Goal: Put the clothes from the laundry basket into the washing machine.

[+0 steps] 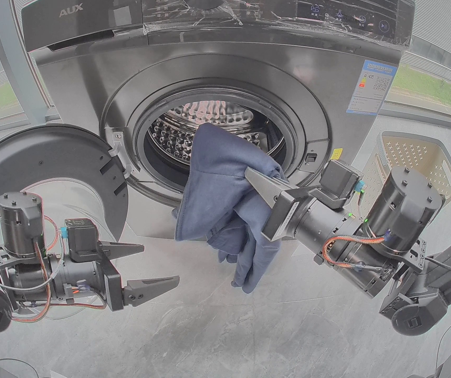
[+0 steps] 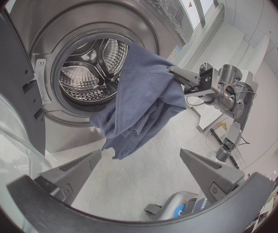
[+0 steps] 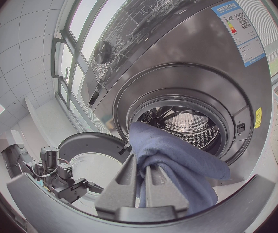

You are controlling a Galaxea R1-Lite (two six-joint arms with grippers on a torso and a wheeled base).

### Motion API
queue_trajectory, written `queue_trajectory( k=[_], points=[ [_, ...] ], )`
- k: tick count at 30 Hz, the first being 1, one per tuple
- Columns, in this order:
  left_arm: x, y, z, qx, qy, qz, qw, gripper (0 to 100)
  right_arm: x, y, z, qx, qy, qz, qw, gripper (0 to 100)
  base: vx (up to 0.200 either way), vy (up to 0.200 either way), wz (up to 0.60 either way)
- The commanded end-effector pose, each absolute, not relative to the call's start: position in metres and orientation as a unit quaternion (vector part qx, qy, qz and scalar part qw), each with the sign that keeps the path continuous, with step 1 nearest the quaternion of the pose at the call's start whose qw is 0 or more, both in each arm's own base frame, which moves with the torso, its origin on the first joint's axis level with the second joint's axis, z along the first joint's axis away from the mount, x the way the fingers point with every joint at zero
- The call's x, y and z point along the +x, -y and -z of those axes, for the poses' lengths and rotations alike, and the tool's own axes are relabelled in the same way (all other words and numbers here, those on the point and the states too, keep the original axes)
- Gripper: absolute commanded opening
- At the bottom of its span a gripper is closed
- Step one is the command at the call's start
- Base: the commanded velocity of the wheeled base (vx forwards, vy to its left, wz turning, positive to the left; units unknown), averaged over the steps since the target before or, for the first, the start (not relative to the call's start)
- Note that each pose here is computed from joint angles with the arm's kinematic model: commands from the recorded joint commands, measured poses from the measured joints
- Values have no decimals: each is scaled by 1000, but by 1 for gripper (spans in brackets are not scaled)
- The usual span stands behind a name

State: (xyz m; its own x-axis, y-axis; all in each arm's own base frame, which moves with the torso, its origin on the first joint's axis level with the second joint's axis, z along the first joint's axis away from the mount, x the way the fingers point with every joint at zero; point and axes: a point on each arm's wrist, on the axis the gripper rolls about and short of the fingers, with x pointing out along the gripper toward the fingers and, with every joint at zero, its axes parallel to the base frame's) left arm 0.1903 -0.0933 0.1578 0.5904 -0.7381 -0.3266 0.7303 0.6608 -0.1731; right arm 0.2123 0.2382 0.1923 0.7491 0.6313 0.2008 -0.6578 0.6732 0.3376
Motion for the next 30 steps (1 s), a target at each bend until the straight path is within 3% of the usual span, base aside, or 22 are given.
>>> queue_trajectory(
  k=[1,16,30],
  points=[
    [211,102,-140,-12,-210,410,888,100,209,-240,-192,198,33,-356,913,0,0,0,0],
    [258,121,-114,-14,-180,410,894,100,206,-242,-192,199,35,-361,910,0,0,0,0],
    [276,131,-115,-18,-135,414,900,100,206,-243,-190,200,33,-361,910,0,0,0,0]
  ],
)
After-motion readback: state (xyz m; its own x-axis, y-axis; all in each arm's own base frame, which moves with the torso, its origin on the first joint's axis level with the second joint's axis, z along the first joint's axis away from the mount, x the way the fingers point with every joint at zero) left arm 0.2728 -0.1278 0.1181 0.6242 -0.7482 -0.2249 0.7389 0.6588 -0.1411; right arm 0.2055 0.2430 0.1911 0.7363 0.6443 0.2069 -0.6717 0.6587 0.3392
